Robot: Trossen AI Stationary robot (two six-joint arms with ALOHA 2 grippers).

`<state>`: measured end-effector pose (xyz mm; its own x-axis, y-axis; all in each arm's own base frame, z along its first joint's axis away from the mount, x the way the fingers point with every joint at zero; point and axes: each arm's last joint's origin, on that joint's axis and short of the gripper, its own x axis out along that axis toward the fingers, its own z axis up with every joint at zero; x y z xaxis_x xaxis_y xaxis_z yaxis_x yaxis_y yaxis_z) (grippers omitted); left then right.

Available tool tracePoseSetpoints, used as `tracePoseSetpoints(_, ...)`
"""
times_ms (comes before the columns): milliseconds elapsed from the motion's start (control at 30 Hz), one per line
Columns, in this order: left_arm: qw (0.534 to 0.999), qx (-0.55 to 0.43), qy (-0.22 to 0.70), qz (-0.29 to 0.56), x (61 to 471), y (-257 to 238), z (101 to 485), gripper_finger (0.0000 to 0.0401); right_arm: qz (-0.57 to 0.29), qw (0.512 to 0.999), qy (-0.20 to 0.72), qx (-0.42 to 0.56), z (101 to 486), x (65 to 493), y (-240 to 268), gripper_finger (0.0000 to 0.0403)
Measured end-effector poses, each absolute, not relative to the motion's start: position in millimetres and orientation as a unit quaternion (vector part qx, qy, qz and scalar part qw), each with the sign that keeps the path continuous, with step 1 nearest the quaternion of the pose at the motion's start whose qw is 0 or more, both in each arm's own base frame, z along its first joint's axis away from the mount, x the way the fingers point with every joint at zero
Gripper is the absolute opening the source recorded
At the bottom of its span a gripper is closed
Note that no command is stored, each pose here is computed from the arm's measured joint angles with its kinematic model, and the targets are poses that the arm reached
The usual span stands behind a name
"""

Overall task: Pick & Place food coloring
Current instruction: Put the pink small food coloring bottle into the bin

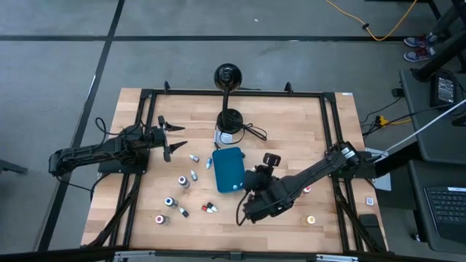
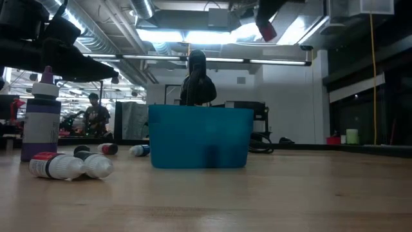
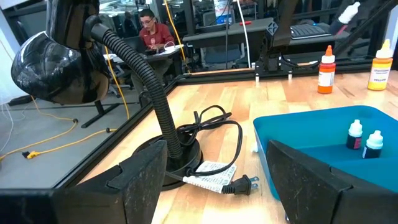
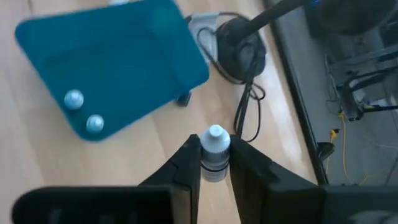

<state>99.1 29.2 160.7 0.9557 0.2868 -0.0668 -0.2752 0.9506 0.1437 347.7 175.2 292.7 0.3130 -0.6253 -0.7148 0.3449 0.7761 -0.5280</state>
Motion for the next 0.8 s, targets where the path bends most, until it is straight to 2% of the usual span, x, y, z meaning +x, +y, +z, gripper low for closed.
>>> tracePoseSetpoints(533,0.987,0.067,0.044,0.142,99.1,29.2,160.7,0.0269,-0.418,0.820,0.361,-0.148,267.0,348.0,165.0,0.0073)
tracePoseSetpoints(800,0.987,0.067,0.043,0.142,99.1,29.2,160.7,0.0269,-0.400,0.847,0.321,-0.144,267.9,358.3,175.1,0.0070)
